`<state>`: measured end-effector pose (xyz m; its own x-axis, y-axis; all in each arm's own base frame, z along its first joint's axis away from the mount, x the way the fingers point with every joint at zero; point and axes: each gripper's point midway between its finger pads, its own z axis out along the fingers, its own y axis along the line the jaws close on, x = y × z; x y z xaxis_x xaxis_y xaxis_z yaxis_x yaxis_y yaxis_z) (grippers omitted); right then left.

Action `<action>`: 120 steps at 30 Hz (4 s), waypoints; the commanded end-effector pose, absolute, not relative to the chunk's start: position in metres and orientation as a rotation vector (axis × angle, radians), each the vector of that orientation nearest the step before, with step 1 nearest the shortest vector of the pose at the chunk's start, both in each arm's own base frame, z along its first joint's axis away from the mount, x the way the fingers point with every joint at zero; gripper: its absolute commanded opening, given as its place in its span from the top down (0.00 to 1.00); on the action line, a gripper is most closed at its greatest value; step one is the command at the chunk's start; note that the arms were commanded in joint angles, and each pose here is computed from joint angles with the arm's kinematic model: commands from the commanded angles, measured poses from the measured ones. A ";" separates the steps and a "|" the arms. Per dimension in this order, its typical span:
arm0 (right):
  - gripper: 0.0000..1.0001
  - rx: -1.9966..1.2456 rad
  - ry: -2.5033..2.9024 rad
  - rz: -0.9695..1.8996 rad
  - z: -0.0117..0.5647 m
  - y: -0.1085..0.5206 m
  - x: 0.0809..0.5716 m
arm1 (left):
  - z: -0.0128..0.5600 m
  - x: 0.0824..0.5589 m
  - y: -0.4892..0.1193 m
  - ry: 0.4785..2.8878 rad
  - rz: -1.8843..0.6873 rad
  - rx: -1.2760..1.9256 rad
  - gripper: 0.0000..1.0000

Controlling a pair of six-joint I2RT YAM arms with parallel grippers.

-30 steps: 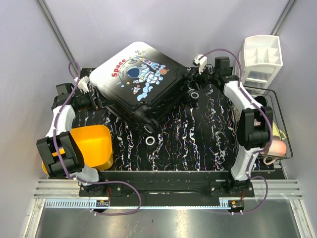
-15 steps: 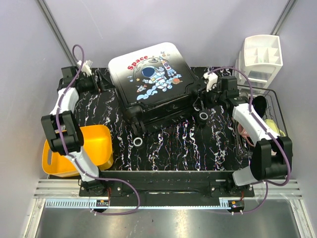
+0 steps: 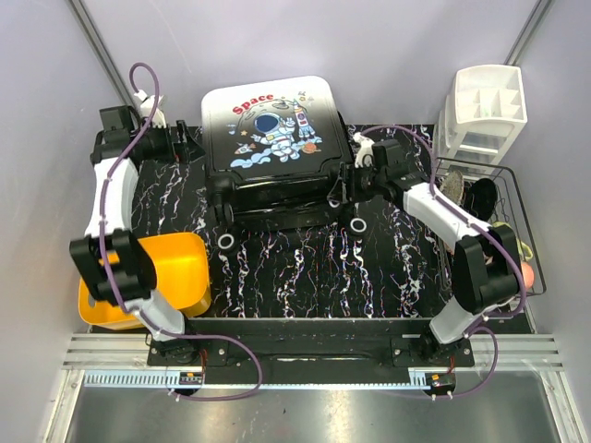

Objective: Open, take out, and arrange the luggage

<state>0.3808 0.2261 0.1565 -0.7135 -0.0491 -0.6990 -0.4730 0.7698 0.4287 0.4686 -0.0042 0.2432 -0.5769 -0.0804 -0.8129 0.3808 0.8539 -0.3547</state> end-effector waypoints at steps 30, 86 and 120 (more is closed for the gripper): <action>0.10 -0.363 1.937 1.027 0.289 0.274 0.371 | 0.270 0.332 -0.184 1.951 -0.681 0.587 0.01; 0.24 -0.446 1.877 0.952 0.259 0.246 0.452 | 0.396 0.323 -0.193 1.751 -0.757 0.348 1.00; 0.62 -0.335 2.221 1.308 0.140 0.394 0.472 | 0.471 0.297 0.077 1.525 0.213 -0.279 1.00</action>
<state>0.4807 0.3172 0.0940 -0.8785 0.1041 -0.4663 -0.2770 0.6842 0.6747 0.3158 0.0374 0.4310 -0.0945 -0.1358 -0.9862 -0.1190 0.9851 -0.1243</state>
